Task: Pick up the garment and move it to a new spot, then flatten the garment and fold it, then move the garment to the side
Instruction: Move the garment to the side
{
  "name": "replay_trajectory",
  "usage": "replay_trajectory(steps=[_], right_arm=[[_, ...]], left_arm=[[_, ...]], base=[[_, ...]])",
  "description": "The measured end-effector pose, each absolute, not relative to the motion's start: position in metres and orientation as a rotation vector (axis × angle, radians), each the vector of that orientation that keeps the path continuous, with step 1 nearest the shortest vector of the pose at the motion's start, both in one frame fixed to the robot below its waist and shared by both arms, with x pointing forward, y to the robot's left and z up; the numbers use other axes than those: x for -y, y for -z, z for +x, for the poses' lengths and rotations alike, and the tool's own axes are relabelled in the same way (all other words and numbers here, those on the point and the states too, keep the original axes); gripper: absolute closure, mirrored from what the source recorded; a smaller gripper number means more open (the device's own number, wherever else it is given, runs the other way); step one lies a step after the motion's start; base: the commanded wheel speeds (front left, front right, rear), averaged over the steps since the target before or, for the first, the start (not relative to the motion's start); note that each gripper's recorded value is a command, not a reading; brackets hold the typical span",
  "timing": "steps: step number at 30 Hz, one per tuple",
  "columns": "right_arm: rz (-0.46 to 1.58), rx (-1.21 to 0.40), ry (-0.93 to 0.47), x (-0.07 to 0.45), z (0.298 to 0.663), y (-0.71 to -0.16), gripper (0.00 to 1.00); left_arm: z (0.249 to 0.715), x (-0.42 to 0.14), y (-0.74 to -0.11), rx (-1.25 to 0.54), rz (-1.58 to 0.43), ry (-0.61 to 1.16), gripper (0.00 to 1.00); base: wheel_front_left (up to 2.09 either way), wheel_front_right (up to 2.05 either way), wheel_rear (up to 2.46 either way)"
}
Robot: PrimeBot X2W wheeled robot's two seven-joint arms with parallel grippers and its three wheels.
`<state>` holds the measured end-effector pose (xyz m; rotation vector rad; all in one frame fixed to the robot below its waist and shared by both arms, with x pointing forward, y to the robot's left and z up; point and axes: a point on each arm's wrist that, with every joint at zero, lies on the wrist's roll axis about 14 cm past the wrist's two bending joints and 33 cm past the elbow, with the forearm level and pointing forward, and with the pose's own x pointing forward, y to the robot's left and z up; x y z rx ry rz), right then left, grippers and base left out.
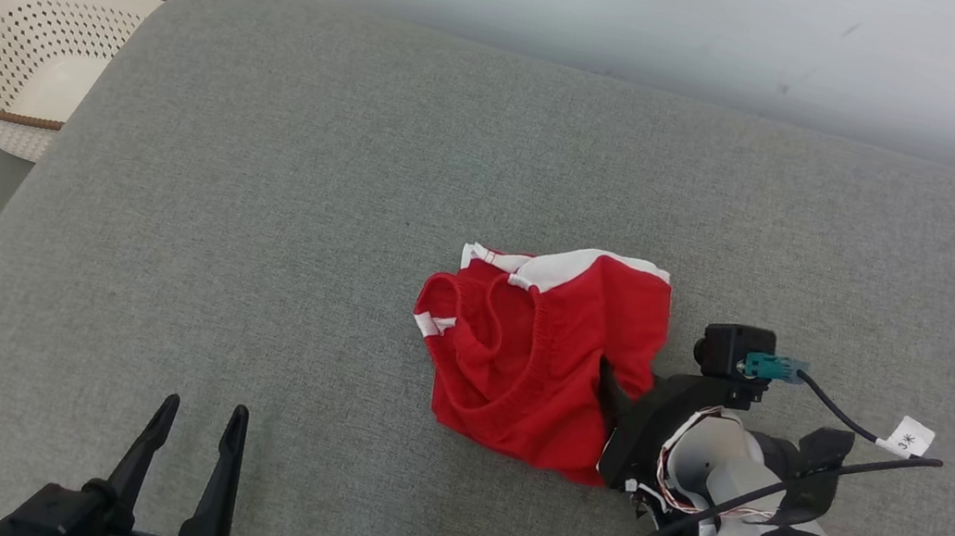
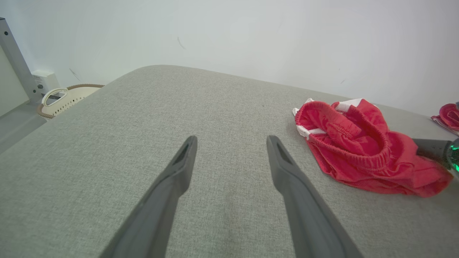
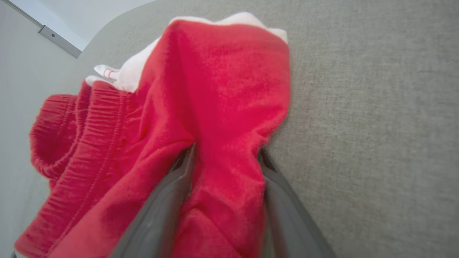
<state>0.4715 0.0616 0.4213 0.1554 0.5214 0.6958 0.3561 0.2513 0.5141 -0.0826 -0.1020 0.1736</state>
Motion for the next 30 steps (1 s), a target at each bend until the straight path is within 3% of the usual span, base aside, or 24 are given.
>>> replay_trajectory(steps=[12,20,30], right_arm=[[0.118,-0.484,-0.709,-0.056,0.471,-0.429,1.00],[-0.013,-0.420,-0.668,-0.011,0.491,-0.447,1.00],[-0.230,-0.406,-0.549,0.081,0.521,-0.468,1.00]], left_arm=[[0.358,-0.249,-0.514,0.106,-0.089,-0.168,0.00],[0.370,-0.233,-0.516,0.113,-0.090,-0.111,0.00],[0.400,-0.204,-0.519,0.132,-0.082,-0.007,0.00]], base=[[0.00,0.00,0.00],[0.00,0.00,0.00],[0.00,0.00,0.00]])
